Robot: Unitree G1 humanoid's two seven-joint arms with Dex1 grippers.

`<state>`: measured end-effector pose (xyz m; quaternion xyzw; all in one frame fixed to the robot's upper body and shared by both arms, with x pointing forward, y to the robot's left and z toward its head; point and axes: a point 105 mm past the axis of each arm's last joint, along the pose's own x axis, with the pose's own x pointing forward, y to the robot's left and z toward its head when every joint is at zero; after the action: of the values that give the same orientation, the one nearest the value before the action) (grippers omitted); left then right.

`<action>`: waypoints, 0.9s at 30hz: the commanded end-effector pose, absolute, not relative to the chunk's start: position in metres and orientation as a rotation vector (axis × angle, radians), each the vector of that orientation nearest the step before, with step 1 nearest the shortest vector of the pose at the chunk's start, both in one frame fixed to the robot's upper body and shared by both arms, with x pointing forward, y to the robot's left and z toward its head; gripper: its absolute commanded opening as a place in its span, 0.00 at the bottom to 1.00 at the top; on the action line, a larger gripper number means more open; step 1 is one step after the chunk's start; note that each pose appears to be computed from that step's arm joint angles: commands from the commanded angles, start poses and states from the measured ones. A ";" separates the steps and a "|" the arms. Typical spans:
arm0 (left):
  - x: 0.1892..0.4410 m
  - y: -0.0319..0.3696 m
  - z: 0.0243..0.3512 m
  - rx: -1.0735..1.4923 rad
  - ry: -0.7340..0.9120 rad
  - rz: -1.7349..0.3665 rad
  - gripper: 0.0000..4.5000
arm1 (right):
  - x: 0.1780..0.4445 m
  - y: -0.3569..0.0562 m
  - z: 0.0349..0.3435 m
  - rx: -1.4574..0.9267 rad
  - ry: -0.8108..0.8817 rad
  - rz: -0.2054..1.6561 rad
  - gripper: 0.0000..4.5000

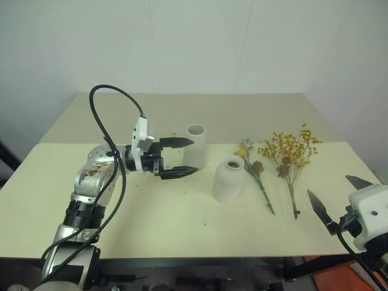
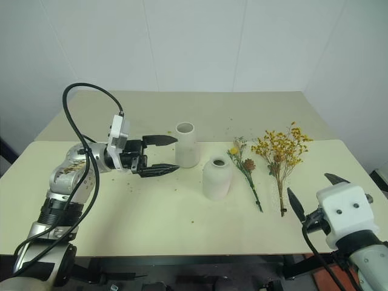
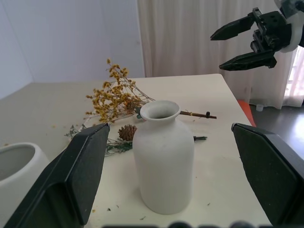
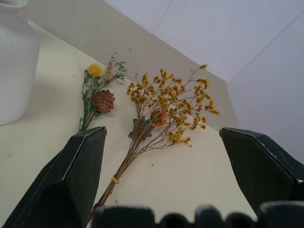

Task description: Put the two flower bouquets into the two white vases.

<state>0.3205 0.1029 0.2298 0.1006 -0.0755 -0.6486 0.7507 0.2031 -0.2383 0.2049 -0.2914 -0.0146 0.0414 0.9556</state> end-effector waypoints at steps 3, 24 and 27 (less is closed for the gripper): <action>0.311 0.108 0.246 0.256 -0.184 -1.413 1.00 | 0.201 -0.229 0.221 -0.617 -0.106 0.098 1.00; 0.339 0.082 0.282 0.364 -0.230 -1.322 1.00 | 0.250 -0.250 0.248 -0.519 -0.097 0.069 1.00; 0.342 0.075 0.287 0.355 -0.212 -1.333 1.00 | 0.268 -0.262 0.244 -0.403 0.005 0.030 1.00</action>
<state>0.3424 0.0784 0.2740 0.1538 -0.0872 -0.6141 0.7692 0.2636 -0.2546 0.2476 -0.2150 -0.0291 0.0279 0.9758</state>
